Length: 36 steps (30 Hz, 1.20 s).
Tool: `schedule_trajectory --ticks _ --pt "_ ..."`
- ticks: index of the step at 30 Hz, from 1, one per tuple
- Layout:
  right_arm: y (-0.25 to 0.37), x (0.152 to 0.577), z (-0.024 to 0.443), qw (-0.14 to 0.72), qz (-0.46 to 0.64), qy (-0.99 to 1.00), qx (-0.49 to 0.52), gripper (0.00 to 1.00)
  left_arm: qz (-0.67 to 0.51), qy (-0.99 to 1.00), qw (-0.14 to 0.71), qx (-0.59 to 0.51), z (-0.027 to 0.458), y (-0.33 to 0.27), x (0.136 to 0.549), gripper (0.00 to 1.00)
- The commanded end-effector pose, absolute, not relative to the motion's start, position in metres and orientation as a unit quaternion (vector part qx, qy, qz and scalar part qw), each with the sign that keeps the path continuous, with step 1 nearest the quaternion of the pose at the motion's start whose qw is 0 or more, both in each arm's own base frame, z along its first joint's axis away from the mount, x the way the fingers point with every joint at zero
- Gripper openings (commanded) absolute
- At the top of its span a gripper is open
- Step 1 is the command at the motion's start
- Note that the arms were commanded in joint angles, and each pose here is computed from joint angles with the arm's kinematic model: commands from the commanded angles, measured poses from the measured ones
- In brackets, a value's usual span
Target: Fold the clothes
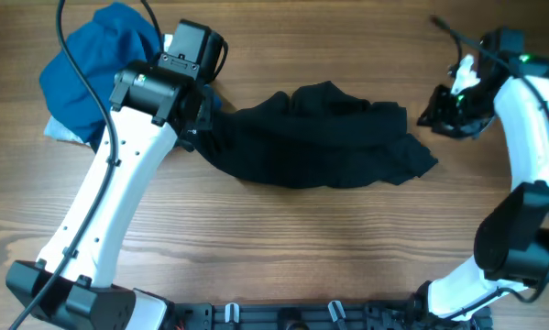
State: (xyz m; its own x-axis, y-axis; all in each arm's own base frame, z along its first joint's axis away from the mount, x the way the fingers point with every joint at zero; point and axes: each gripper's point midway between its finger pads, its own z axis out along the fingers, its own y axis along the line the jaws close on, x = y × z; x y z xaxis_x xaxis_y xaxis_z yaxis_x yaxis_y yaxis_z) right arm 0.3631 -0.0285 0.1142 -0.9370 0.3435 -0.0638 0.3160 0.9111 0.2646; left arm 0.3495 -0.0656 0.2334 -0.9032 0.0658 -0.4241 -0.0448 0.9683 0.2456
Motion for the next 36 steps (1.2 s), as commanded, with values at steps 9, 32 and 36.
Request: schedule_trajectory --ticks 9,32,36 --pt "0.025 0.403 0.052 0.166 0.23 0.957 0.054 0.29 0.123 0.967 0.221 0.006 0.231 -0.066 0.356 0.04" --pt "0.022 0.393 0.151 0.146 0.311 0.923 0.171 0.04 0.121 0.969 0.217 0.007 0.23 -0.067 0.354 0.04" --pt "-0.005 0.379 0.203 0.162 0.232 0.94 0.19 0.04 0.123 0.969 0.214 0.008 0.229 -0.066 0.353 0.04"
